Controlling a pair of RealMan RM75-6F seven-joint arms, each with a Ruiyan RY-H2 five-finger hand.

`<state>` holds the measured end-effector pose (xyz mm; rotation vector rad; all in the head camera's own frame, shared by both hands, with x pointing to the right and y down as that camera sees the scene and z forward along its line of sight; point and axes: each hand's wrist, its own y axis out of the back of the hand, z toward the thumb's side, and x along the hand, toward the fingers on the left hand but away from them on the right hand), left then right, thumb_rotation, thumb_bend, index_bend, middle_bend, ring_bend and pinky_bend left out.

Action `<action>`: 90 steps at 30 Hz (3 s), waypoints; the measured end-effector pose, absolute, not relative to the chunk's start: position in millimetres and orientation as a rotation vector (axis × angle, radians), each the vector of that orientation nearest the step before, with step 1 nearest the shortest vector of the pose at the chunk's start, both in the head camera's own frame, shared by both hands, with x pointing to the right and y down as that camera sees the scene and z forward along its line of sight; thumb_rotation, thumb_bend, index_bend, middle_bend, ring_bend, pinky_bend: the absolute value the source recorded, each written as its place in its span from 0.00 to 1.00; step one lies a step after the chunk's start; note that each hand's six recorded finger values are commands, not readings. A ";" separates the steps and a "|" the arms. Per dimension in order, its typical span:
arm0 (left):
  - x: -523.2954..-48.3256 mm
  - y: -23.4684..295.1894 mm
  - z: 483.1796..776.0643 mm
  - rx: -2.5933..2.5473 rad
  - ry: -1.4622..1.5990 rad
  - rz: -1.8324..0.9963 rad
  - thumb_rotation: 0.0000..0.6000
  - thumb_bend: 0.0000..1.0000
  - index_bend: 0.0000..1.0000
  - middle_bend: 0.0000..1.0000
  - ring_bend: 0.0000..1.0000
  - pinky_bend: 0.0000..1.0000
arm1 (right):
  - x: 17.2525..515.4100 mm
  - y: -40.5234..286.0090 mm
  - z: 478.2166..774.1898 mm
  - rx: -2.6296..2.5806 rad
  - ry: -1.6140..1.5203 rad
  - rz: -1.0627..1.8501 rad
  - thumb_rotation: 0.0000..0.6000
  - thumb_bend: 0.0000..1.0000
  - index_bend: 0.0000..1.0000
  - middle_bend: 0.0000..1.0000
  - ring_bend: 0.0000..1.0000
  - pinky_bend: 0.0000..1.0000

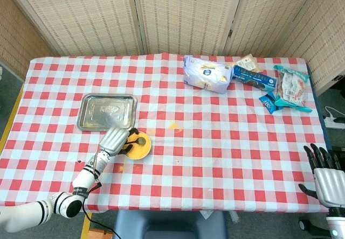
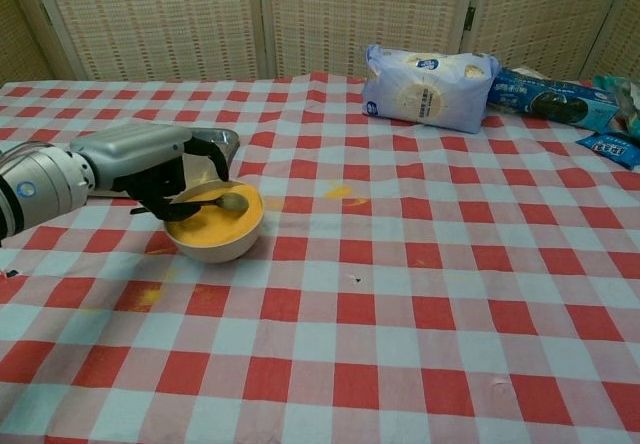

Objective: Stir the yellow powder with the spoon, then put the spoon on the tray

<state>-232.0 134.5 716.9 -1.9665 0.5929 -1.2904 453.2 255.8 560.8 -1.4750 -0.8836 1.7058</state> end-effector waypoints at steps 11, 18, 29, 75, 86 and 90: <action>-259.7 142.1 697.8 -1.935 0.626 -1.277 1.00 0.41 0.29 1.00 1.00 1.00 | 450.1 257.6 561.6 -1.486 -0.871 1.699 1.00 0.03 0.00 0.00 0.00 0.00; -287.0 153.1 674.1 -1.879 0.722 -1.229 1.00 0.41 0.40 1.00 1.00 1.00 | 444.8 260.3 562.2 -1.502 -0.856 1.686 1.00 0.03 0.00 0.00 0.00 0.00; -315.1 181.1 675.2 -1.615 0.882 -1.162 1.00 0.41 0.47 1.00 1.00 1.00 | 434.0 265.8 560.9 -1.542 -0.829 1.647 1.00 0.03 0.00 0.00 0.00 0.00; -294.1 200.5 728.0 -1.441 0.769 -1.093 1.00 0.40 0.53 1.00 1.00 1.00 | 433.3 267.9 560.2 -1.542 -0.827 1.647 1.00 0.03 0.00 0.00 0.00 0.00; -295.1 201.3 726.3 -1.449 0.771 -1.086 1.00 0.41 0.53 1.00 1.00 1.00 | 432.6 268.2 560.5 -1.539 -0.824 1.648 1.00 0.03 0.00 0.00 0.00 0.00; -296.3 200.0 727.9 -1.450 0.766 -1.097 1.00 0.40 0.53 1.00 1.00 1.00 | 432.7 268.1 560.2 -1.537 -0.826 1.648 1.00 0.03 0.00 0.00 0.00 0.00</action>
